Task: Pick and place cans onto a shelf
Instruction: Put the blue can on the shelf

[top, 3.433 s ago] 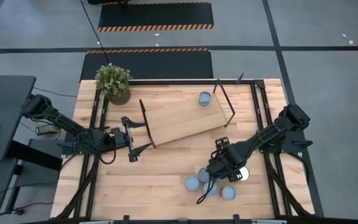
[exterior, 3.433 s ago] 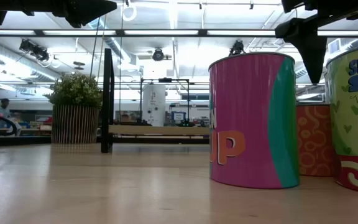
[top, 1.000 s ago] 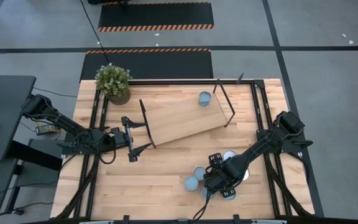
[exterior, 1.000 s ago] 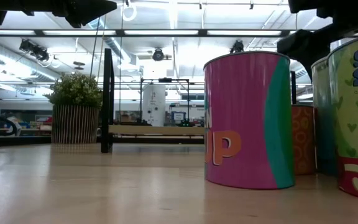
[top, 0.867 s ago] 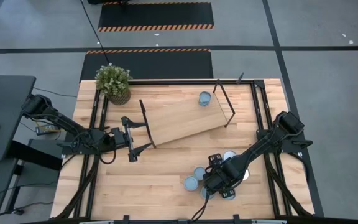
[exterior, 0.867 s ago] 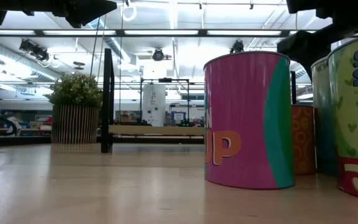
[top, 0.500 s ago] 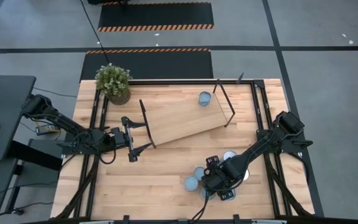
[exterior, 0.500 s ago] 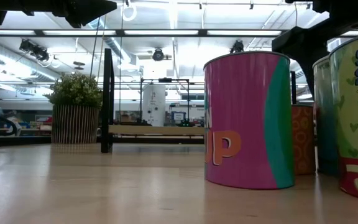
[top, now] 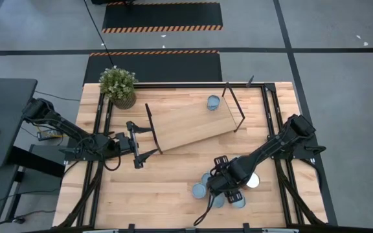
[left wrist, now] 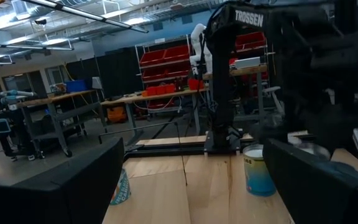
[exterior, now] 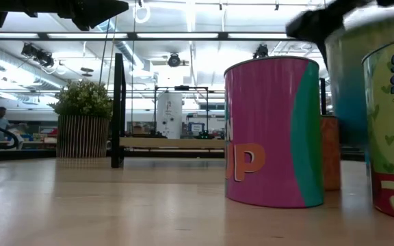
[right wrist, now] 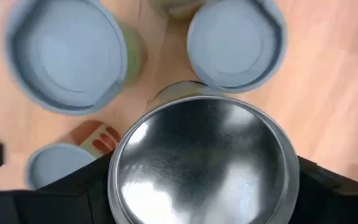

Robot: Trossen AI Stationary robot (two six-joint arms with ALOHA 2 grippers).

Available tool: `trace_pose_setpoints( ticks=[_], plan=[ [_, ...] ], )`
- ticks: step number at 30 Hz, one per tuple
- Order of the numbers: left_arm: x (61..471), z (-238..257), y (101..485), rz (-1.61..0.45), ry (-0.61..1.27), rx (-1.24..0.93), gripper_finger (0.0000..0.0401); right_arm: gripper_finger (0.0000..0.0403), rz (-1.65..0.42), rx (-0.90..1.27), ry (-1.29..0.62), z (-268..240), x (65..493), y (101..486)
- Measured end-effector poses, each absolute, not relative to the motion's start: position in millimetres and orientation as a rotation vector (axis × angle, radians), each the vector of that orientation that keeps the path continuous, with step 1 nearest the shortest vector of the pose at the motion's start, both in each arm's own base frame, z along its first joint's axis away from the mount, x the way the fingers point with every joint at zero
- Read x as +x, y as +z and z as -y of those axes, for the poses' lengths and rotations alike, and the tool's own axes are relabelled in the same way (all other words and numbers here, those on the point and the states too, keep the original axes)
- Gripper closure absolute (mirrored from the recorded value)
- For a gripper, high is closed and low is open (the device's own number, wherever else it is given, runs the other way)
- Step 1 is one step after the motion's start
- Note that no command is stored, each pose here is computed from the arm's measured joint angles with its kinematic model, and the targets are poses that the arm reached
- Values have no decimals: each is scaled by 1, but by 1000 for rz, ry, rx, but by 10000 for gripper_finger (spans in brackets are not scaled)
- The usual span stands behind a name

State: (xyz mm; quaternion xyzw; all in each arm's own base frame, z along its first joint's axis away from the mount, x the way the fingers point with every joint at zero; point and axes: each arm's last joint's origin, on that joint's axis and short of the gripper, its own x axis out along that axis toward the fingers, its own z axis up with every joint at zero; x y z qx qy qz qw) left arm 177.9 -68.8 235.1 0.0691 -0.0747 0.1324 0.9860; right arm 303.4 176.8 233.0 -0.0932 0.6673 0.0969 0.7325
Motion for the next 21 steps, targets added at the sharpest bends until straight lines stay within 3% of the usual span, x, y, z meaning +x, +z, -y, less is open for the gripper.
trace_pose_setpoints(
  ticks=[10, 21],
  plan=[
    [178, 69, 235, 152, 265, 125, 12, 89, -1350, -442, 125, -137, 316, 288],
    [178, 69, 235, 148, 265, 131, 12, 89, -1289, -429, 30, -16, 355, 293]
  ],
)
